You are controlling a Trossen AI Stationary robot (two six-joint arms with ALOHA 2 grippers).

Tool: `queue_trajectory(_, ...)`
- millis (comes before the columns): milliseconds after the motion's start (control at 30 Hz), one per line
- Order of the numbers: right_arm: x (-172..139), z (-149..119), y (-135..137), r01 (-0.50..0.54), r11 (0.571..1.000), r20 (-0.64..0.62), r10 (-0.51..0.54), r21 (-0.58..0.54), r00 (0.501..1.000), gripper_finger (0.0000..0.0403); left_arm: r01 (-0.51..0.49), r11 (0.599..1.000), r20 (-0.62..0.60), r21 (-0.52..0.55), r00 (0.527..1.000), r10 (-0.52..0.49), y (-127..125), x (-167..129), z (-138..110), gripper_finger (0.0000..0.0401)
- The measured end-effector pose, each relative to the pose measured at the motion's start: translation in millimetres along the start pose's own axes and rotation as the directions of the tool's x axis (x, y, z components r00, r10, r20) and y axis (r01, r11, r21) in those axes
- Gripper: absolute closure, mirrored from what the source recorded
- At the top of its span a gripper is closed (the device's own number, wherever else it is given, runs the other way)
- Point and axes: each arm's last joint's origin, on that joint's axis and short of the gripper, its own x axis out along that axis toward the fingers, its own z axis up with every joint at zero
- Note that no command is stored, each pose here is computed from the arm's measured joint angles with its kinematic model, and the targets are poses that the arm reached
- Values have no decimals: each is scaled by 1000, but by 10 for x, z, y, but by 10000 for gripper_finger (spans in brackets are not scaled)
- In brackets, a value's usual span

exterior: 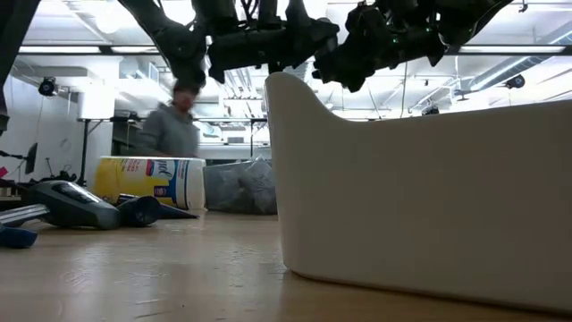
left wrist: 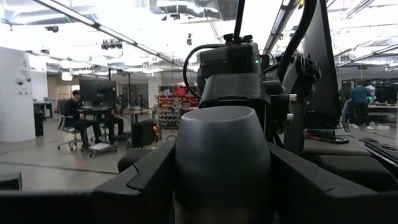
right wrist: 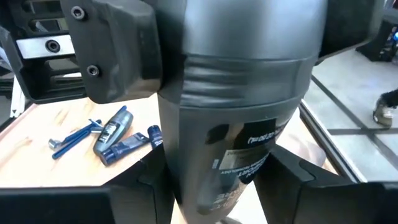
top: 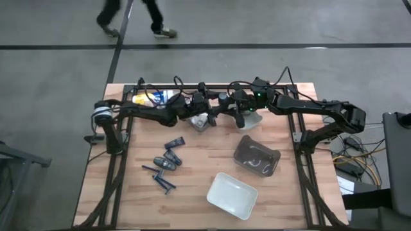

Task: Pick & Place Travel size toiletries
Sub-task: Put the gray deodorant into the gray bin

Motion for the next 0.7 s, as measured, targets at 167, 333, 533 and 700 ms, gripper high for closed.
queue_trajectory(167, -53, -12, -47, 9, 1000, -23, -8, 22, 1000, 235, -14, 1000, -42, -16, 999, 13, 36, -18, 71, 153)
queue_trajectory(333, -175, 35, -86, 39, 998, -22, -38, 46, 999, 235, -31, 1000, -85, 1, 996, 31, 95, -55, 207, 121)
queue_trajectory(533, -385, 46, -132, 87, 993, -79, -81, 81, 994, 231, -28, 996, -97, 87, 995, 36, 93, -114, 417, 109)
queue_trajectory(700, -531, 15, -195, 133, 985, -134, -118, 107, 984, 233, -19, 995, -188, 96, 981, 37, 90, -160, 426, 113)
